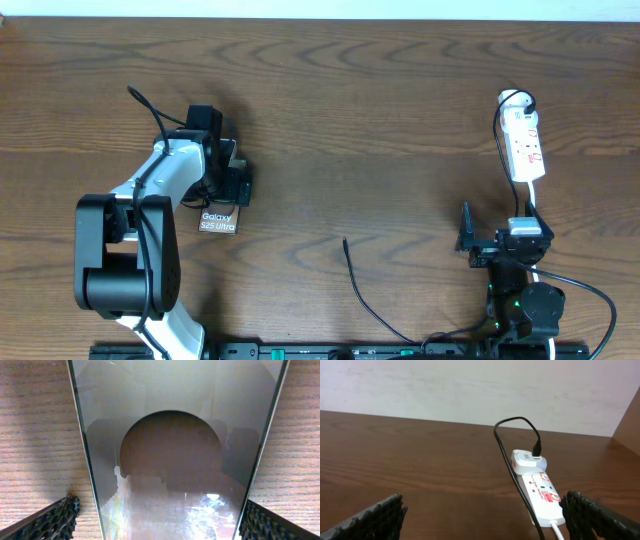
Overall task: Plug charger to phone and switch on socket
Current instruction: 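Close the left gripper on the phone's sides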
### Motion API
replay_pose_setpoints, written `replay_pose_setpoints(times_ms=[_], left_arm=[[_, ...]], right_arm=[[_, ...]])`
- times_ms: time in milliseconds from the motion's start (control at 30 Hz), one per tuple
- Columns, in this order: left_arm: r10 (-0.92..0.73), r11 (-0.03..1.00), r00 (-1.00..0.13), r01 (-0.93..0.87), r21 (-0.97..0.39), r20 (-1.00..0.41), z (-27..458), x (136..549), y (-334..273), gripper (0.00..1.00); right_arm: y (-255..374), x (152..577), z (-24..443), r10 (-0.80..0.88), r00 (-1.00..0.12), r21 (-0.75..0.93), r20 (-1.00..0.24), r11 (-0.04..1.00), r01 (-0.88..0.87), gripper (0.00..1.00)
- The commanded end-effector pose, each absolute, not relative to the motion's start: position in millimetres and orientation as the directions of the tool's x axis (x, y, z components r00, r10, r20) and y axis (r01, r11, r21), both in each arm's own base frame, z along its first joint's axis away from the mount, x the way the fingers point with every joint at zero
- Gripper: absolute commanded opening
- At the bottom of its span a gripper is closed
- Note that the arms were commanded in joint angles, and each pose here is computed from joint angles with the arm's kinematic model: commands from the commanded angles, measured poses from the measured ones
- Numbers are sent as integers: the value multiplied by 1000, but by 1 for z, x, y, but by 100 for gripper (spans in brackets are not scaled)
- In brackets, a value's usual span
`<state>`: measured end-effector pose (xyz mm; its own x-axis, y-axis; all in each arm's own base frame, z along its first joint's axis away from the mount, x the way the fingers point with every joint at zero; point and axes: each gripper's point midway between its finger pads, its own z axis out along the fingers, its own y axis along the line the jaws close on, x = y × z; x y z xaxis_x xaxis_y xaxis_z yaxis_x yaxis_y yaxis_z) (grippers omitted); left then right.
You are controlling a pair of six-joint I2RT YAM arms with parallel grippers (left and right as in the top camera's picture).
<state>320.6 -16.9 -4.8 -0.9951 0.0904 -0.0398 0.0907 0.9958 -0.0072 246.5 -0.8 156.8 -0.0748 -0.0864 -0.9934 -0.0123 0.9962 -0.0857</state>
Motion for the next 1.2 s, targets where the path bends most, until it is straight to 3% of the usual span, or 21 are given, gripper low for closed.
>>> replay_pose_setpoints(times_ms=[0, 767, 1167], left_arm=[[110, 993, -994, 108, -44, 28, -19, 302, -24, 99], [110, 993, -994, 108, -44, 28, -19, 302, -24, 98], [110, 993, -994, 108, -44, 27, -19, 302, -24, 89]], right_arm=[[4, 246, 156, -98, -72, -96, -993, 995, -35, 99], [4, 246, 156, -98, -72, -96, -993, 995, -35, 99], [4, 246, 156, -98, -72, -96, -993, 995, -35, 99]])
